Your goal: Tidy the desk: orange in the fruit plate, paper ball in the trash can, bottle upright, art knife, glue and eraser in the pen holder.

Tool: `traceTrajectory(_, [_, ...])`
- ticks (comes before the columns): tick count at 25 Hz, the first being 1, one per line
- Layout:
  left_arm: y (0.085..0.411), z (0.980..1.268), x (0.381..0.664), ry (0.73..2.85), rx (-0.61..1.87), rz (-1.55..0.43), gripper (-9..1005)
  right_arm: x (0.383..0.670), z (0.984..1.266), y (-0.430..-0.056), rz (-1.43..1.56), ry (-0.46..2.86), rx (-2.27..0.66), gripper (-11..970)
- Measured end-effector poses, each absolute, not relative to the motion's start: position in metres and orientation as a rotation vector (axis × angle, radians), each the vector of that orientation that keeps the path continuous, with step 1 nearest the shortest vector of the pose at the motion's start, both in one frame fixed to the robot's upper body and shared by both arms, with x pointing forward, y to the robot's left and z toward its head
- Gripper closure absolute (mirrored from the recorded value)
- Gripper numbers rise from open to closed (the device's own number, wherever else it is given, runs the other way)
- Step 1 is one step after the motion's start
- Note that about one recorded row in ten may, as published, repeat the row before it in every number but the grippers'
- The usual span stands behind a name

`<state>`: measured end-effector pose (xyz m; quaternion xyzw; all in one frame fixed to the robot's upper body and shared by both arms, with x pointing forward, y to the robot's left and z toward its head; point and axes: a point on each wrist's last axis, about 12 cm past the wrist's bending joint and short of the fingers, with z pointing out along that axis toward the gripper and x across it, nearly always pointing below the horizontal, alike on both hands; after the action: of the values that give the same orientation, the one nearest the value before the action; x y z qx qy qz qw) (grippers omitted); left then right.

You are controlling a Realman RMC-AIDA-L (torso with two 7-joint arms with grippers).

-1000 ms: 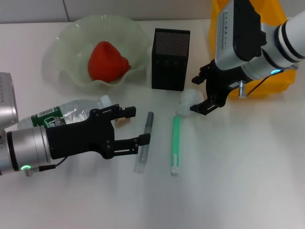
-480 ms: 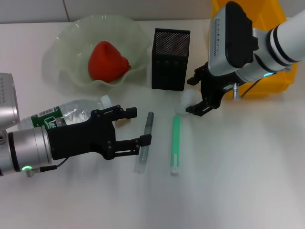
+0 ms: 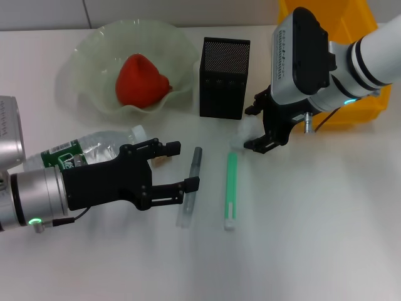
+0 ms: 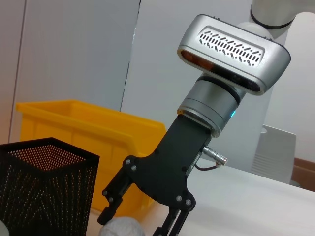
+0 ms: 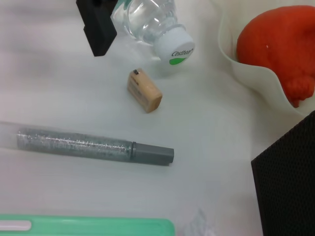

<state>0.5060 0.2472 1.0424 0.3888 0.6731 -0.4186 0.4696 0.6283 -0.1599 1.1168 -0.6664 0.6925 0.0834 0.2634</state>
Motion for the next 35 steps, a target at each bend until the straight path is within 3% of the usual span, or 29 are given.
traceTrajectory(3, [0.248,1.043,0.506,1.649,0.953,-1.027,204,0.628,1.115,-0.161,0.228,1.879,-1.801,183])
traceTrajectory(8, [0.248,1.042,0.505,1.65,0.953,-1.026,205,0.627,1.114,-0.161,0.231,1.885,-1.801,323])
traceTrajectory(14, [0.249,1.042,0.504,1.649,0.951,-1.029,207,0.625,1.12,-0.162,0.24,1.888,-1.783,426])
traceTrajectory(25, [0.251,1.041,0.5,1.644,0.939,-1.039,209,0.597,1.159,-0.188,0.345,1.891,-1.68,442])
traceTrajectory(35, [0.249,1.039,0.488,1.604,0.933,-1.071,211,0.557,1.17,-0.226,0.558,1.792,-1.465,438])
